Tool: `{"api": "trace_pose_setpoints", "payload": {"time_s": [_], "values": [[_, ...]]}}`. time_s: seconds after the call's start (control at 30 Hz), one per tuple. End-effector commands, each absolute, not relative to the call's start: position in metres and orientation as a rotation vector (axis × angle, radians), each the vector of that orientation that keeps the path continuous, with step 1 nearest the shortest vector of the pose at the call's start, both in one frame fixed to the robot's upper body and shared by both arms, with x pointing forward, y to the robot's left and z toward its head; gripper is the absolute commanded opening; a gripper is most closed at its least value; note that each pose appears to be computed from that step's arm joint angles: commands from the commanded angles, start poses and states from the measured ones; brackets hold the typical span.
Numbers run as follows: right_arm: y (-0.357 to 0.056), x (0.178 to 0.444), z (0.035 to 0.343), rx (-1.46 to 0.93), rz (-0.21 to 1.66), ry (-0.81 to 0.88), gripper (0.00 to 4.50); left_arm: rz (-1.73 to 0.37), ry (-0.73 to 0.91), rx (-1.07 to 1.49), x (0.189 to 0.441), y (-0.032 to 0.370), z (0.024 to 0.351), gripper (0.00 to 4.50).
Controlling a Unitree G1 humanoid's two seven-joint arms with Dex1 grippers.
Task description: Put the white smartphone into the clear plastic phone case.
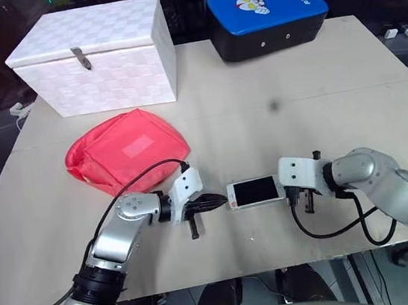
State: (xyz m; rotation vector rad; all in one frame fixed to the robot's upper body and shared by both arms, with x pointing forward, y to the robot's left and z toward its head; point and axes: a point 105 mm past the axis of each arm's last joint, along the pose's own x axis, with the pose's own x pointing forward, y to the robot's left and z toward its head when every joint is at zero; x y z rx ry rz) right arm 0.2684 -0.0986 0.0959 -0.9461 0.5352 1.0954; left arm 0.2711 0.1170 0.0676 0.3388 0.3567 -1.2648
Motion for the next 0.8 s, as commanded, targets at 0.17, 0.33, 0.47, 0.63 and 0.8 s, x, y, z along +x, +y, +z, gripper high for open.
{"api": "trace_pose_setpoints", "payload": {"time_s": [0.17, 0.33, 0.47, 0.63, 0.8], "values": [[-0.057, 0.248, 0.102, -0.915, 1.313, 0.394, 0.0, -1.283, 0.352, 0.327, 0.266, 0.106, 0.067, 0.06], [-0.063, 0.255, 0.099, -0.963, 1.294, 0.391, 0.0, -1.257, 0.357, 0.324, 0.267, 0.116, 0.071, 0.06], [-0.08, 0.269, 0.111, -0.904, 1.198, 0.4, 0.0, -1.205, 0.371, 0.287, 0.272, 0.141, 0.079, 0.06], [-0.1, 0.274, 0.116, -0.8, 1.099, 0.403, 0.0, -1.283, 0.344, 0.185, 0.269, 0.144, 0.099, 0.06], [-0.107, 0.271, 0.117, -0.706, 1.069, 0.4, 0.0, -1.33, 0.296, 0.164, 0.271, 0.121, 0.109, 0.06]]}}
